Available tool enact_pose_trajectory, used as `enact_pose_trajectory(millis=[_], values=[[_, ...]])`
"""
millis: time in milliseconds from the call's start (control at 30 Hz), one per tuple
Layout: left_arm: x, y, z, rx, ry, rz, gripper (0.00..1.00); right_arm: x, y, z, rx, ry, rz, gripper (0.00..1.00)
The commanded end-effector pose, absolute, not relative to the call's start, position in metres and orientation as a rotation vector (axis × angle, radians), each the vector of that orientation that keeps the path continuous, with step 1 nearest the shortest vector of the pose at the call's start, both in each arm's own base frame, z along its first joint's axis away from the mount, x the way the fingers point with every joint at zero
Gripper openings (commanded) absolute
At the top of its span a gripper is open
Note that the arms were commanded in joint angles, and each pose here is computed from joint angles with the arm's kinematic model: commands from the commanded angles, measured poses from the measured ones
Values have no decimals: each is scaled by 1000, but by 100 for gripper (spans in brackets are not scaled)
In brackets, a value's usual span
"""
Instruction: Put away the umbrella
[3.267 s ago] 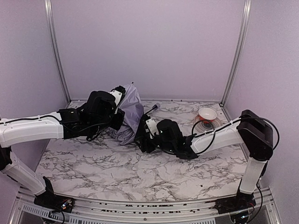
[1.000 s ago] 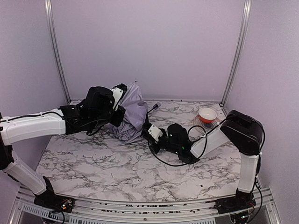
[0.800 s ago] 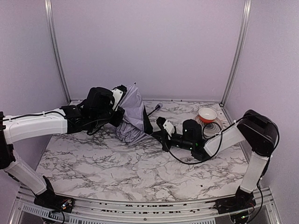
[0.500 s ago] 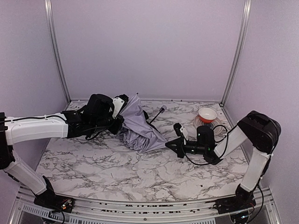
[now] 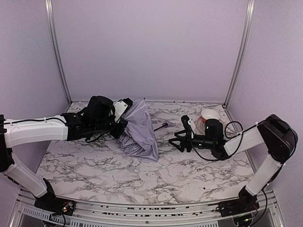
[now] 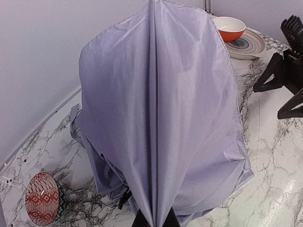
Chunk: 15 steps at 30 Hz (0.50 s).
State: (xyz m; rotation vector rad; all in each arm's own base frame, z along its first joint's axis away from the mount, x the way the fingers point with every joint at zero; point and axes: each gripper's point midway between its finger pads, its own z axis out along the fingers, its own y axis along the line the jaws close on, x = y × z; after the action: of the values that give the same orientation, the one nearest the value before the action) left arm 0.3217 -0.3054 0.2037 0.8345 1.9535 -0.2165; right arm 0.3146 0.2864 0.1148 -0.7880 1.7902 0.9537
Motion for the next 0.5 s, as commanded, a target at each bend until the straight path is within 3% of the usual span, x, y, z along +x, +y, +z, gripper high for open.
enact_pose_trajectory(millis=[0,67,133,267,367,467], values=[[322,-311,204,863,1936,-249,0,316,306,156,-945,1685,906,75],[321,-314,203,877,1933,-262,0,313,328,162,-1043,1660,959,88],[319,-317,205,891,1925,-276,0,312,347,173,-1115,1603,960,93],[309,-324,208,981,1875,-324,0,325,359,210,-1164,1464,926,93],[300,-330,206,1046,1849,-373,0,370,340,211,-1080,1561,884,93],[288,-334,203,1104,1832,-433,0,429,326,197,-967,1775,816,83]])
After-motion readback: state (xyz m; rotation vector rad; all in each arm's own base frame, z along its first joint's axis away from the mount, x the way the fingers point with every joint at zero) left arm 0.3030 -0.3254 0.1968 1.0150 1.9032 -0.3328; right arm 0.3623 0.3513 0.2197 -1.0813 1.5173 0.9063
